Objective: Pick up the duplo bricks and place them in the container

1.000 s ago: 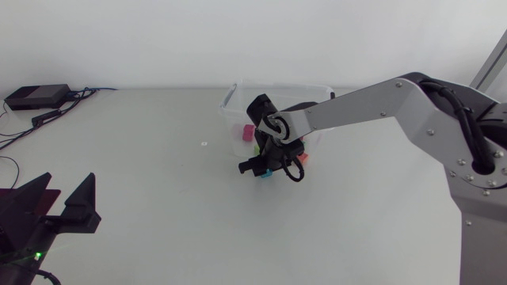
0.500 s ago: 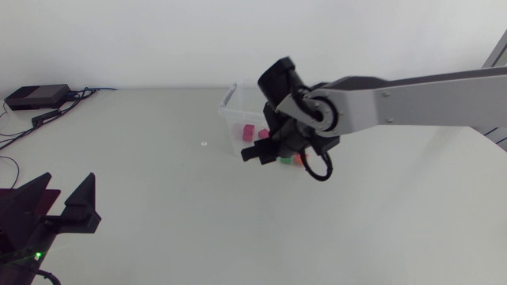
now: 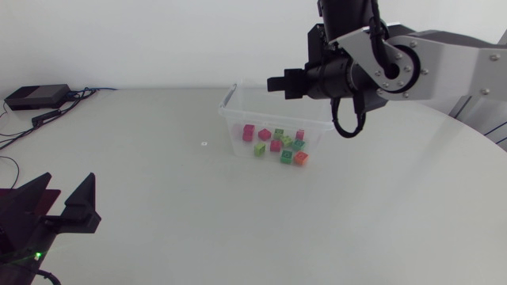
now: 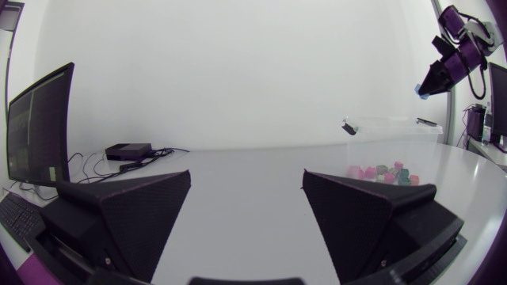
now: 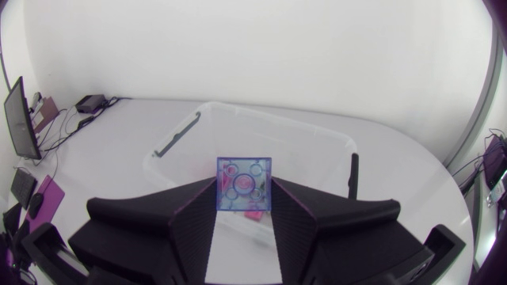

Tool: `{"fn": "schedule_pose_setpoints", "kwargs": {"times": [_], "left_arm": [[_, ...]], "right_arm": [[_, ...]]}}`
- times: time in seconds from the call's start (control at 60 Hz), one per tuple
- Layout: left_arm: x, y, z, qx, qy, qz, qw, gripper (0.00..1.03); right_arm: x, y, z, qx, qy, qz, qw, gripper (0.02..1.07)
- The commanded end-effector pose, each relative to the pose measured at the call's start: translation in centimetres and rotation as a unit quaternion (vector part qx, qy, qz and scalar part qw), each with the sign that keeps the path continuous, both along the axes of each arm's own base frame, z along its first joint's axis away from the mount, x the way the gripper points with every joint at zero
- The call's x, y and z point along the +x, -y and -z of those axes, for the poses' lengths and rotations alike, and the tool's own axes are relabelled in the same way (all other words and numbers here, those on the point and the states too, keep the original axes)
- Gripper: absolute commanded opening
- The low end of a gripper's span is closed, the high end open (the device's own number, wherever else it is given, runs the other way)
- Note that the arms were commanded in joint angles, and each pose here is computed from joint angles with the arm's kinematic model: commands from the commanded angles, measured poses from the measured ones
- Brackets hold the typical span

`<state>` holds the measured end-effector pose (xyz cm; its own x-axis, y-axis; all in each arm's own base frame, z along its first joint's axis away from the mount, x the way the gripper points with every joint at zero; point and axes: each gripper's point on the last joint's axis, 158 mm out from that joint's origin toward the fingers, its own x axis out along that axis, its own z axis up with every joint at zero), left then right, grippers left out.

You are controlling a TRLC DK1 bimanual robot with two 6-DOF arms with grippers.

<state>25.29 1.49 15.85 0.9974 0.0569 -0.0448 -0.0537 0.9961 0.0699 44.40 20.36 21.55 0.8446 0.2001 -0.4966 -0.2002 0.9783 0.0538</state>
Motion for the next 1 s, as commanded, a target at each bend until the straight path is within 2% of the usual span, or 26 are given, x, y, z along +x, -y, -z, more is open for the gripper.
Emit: {"fn": "schedule_pose_setpoints", "kwargs": {"times": [0.0, 0.15, 0.267, 0.3, 0.433, 0.467, 0.517, 0.7, 0.983], "left_arm": [[0.0, 0.0, 0.6, -0.013, -0.004, -0.002, 1.0, 0.99], [0.0, 0.0, 0.6, -0.013, -0.004, -0.002, 1.0, 0.99], [0.0, 0.0, 0.6, -0.013, -0.004, -0.002, 1.0, 0.99], [0.0, 0.0, 0.6, -0.013, -0.004, -0.001, 1.0, 0.99], [0.0, 0.0, 0.6, -0.013, -0.004, -0.002, 1.0, 0.99], [0.0, 0.0, 0.6, -0.013, -0.004, -0.002, 1.0, 0.99], [0.0, 0.0, 0.7, -0.013, -0.004, -0.002, 1.0, 0.99], [0.0, 0.0, 0.6, -0.013, -0.004, -0.002, 1.0, 0.99], [0.0, 0.0, 0.6, -0.013, -0.004, -0.002, 1.0, 0.99]], "right_arm": [[2.4, 0.6, 1.9, -0.022, 0.006, 0.013, 1.0, 0.35], [6.6, 1.5, 3.7, -0.038, 0.026, 0.036, 0.998, 0.35], [7.7, 1.3, 4.4, -0.04, 0.03, 0.038, 0.998, 0.37], [7.9, 1.4, 4.5, -0.041, 0.032, 0.041, 0.998, 0.43], [8.4, 1.9, 4.6, -0.055, 0.036, 0.059, 0.996, 0.86], [8.4, 1.9, 4.5, -0.055, 0.036, 0.059, 0.996, 0.94], [8.2, 2.1, 3.9, -0.053, 0.041, 0.061, 0.996, 0.99], [5.9, 3.7, -0.7, -0.047, 0.078, 0.066, 0.994, 1.0], [1.1, 9.6, -6.7, -0.053, 0.137, 0.095, 0.985, 1.0]]}}
